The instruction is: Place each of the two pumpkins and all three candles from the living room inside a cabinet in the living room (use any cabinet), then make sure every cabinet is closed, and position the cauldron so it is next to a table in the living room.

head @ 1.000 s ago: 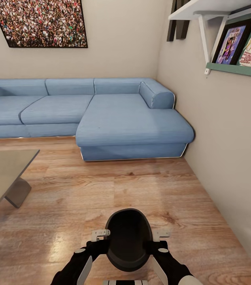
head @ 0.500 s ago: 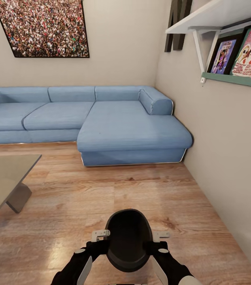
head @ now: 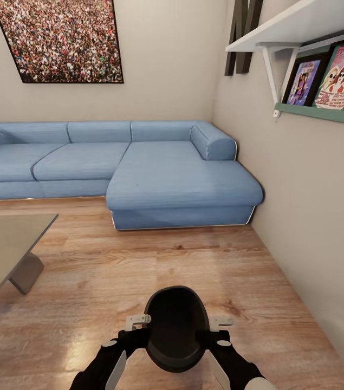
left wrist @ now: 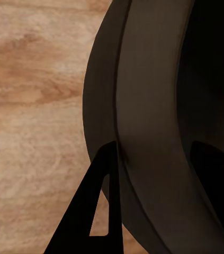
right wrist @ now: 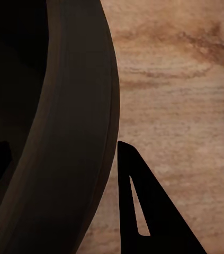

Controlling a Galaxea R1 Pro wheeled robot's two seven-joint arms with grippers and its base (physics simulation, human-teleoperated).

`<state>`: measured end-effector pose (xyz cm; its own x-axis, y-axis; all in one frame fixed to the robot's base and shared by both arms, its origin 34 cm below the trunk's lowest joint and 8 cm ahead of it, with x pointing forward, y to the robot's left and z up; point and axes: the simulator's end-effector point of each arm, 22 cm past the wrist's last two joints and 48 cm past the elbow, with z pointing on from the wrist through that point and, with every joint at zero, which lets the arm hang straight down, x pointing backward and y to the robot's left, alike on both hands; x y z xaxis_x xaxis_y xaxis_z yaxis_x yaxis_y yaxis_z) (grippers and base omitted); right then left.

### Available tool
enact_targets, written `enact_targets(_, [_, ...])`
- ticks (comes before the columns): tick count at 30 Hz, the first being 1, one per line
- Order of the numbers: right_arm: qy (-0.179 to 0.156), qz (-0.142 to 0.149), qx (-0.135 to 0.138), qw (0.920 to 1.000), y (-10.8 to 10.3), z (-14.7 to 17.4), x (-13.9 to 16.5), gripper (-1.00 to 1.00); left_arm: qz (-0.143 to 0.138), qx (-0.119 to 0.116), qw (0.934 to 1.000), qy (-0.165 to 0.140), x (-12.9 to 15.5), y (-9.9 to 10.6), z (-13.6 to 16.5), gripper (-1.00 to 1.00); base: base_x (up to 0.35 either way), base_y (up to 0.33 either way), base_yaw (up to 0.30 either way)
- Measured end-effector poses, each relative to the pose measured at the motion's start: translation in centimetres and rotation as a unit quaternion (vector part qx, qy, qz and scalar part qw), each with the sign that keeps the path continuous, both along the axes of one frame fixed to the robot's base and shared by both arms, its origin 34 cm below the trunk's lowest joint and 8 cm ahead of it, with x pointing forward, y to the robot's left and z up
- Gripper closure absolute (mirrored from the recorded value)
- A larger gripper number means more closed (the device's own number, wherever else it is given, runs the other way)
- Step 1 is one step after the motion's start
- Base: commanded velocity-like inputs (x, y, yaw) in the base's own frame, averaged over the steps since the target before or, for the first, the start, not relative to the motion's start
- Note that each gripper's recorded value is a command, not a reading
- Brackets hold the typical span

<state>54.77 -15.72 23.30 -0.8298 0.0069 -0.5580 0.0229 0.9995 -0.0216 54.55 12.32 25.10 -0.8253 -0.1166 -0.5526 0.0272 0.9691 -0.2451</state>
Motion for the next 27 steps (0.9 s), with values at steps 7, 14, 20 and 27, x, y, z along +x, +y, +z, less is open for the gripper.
enact_targets(7, [0.000,0.000,0.000,1.0000,0.02,0.00,0.00,1.00,0.000,0.000,1.0000,0.000,0.00,0.00,0.00,1.00,0.000,0.000,0.228])
enact_targets(14, [0.000,0.000,0.000,1.0000,0.01,-0.01,-0.01,1.00,0.000,0.000,1.0000,0.000,-0.01,0.00,0.00,1.00,0.000,0.000,0.290])
enact_targets(20, [0.000,0.000,0.000,1.0000,0.02,-0.01,0.00,1.00,0.000,0.000,1.0000,0.000,-0.01,0.00,0.00,1.00,0.000,0.000,0.297])
enact_targets(27, [0.000,0.000,0.000,1.0000,0.01,-0.03,-0.03,1.00,0.000,0.000,1.0000,0.000,-0.03,0.00,-0.02,1.00,0.000,0.000,0.298])
